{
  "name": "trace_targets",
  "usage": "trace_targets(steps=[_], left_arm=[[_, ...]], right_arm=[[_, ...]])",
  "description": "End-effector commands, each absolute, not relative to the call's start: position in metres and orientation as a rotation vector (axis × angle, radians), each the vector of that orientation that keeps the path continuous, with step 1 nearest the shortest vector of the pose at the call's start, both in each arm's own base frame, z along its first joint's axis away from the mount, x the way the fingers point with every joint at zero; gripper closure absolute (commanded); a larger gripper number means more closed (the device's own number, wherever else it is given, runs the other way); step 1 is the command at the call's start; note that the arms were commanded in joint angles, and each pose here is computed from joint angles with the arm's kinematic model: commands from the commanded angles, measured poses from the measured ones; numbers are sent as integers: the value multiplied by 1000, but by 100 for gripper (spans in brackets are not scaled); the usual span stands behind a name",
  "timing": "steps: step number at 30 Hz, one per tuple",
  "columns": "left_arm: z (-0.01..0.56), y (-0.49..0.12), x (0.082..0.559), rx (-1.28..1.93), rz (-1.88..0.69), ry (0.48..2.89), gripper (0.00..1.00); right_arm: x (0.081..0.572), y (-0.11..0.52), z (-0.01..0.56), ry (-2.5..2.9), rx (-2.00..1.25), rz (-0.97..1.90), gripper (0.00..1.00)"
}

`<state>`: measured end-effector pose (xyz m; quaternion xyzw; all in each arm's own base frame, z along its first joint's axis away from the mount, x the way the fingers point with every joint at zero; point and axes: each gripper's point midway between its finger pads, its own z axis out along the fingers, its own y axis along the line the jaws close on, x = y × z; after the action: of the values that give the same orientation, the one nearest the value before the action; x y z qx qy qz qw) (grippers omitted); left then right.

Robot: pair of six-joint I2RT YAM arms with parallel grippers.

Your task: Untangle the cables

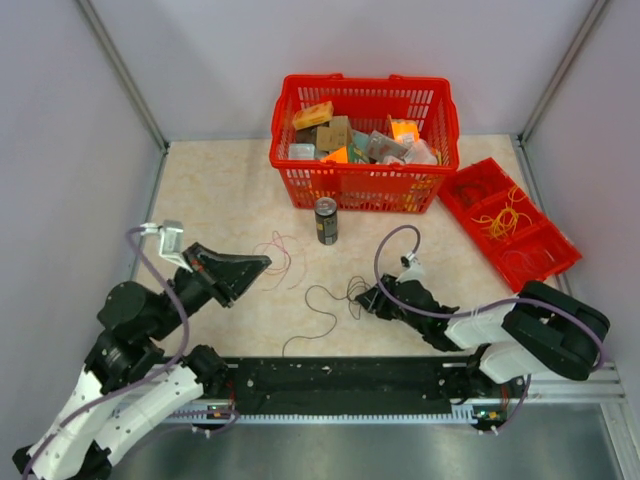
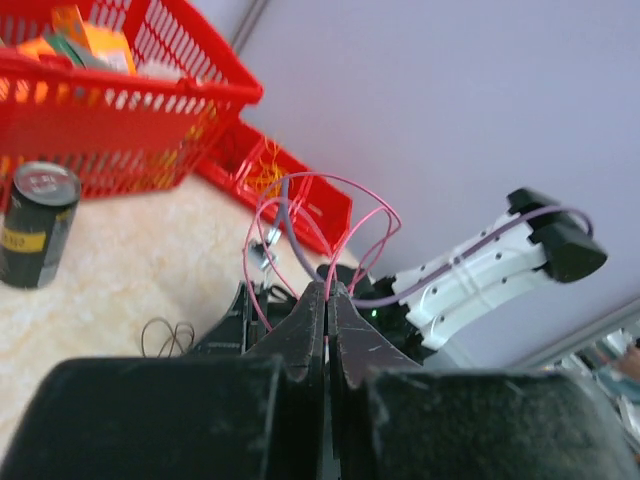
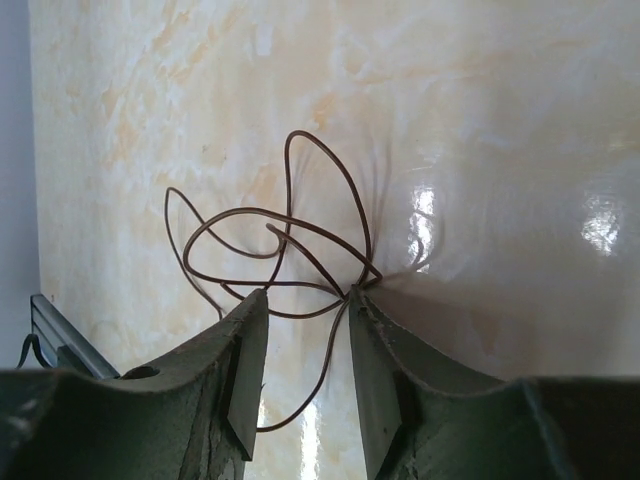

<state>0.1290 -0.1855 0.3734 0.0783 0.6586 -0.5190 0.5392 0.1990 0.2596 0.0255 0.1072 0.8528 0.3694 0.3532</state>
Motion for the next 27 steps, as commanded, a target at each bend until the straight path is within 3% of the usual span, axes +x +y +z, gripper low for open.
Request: trace_targets(steps=[1, 10, 13, 18, 22, 27], left_arm=[[361, -170, 141, 94, -1119, 1647, 100], [306, -180, 145, 47, -1132, 1773, 100], [292, -189, 141, 55, -1194, 1805, 100], [281, -207, 129, 90, -1352, 1793, 100], [272, -214, 126, 109, -1399, 1794, 100], [270, -229, 119, 175, -1494, 1794, 100]], right_arm=[[189, 250, -1, 2313, 223, 839, 57], [178, 272, 32, 2217, -4, 1025, 30], [169, 274, 46, 2215, -89, 1056, 27], [163, 260, 111, 2132, -185, 1001, 3], [153, 251, 155, 2080, -267, 1019, 1], [112, 296, 205, 1950, -398, 1477, 2]])
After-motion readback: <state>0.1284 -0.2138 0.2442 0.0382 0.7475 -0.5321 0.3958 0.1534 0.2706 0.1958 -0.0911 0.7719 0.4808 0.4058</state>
